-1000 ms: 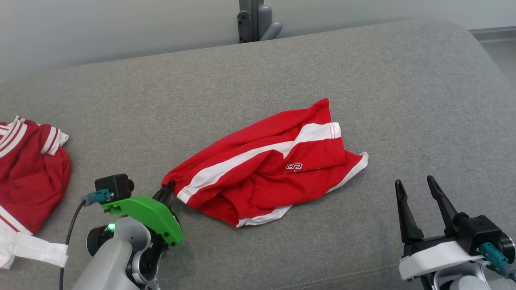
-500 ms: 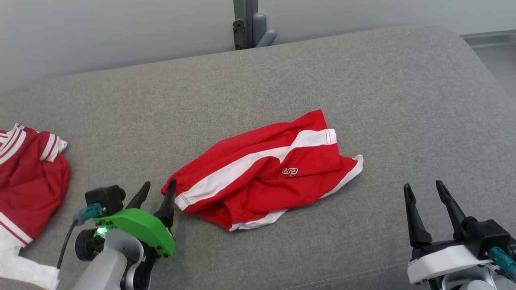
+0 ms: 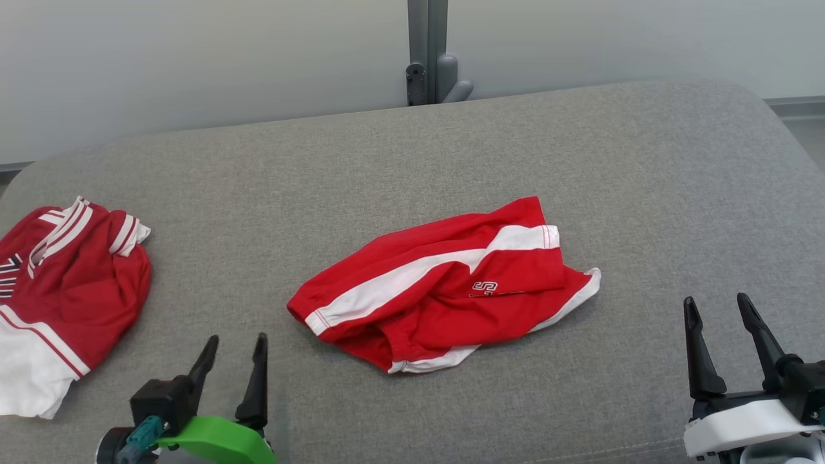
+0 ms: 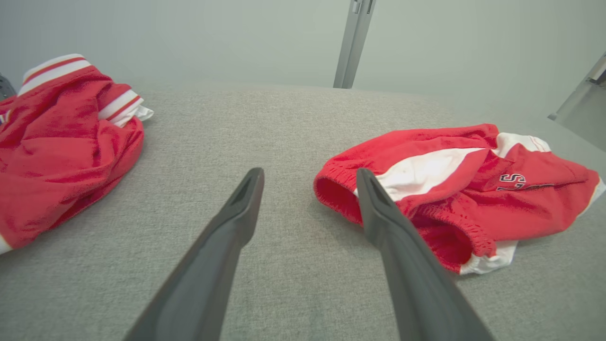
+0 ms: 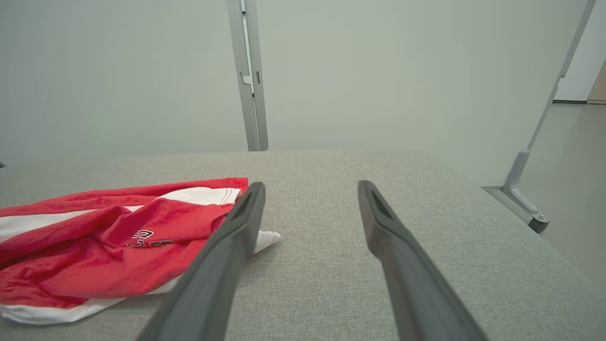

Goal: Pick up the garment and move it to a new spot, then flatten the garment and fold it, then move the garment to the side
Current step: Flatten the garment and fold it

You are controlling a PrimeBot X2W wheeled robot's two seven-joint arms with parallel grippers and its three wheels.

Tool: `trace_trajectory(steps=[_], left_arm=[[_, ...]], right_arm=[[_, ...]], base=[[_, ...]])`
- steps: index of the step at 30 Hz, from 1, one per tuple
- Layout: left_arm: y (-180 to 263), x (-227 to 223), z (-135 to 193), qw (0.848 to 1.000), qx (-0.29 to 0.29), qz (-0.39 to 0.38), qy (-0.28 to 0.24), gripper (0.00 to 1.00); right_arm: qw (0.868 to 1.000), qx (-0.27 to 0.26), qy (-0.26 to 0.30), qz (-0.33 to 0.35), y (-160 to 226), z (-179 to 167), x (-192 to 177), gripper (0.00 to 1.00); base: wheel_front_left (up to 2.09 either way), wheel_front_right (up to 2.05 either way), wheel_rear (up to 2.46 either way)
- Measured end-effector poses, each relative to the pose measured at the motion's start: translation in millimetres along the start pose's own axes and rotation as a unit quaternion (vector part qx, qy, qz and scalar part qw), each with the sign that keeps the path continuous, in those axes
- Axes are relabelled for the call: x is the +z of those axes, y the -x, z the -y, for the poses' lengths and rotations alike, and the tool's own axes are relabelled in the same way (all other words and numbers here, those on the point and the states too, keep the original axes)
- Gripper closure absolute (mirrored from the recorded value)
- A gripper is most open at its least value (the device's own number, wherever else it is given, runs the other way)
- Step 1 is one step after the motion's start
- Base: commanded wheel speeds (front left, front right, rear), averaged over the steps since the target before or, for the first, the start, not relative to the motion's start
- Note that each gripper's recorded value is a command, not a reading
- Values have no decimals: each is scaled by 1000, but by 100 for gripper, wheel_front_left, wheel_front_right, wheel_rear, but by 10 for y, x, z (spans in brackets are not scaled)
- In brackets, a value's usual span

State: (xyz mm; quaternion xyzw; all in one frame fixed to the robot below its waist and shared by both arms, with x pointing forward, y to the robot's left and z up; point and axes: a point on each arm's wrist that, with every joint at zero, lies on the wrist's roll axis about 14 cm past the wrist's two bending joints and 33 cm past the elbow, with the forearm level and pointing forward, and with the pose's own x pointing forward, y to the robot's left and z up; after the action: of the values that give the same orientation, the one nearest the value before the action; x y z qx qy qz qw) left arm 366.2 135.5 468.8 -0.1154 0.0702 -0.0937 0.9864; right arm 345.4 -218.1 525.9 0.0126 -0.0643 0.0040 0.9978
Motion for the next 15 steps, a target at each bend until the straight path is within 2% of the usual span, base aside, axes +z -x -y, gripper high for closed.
trace_trajectory(steps=[4, 7, 15], left_arm=[[121, 62, -126, 999, 19, 17, -27, 0], [186, 183, -144, 996, 17, 41, -73, 0], [432, 65, -239, 994, 38, 38, -95, 0]], right_arm=[[1000, 5, 6, -1, 14, -10, 3, 0], [1000, 11, 18, -7, 40, -20, -30, 0], [998, 37, 34, -25, 57, -183, -141, 0]], base=[[0, 0, 0], [0, 0, 0], [0, 0, 0]])
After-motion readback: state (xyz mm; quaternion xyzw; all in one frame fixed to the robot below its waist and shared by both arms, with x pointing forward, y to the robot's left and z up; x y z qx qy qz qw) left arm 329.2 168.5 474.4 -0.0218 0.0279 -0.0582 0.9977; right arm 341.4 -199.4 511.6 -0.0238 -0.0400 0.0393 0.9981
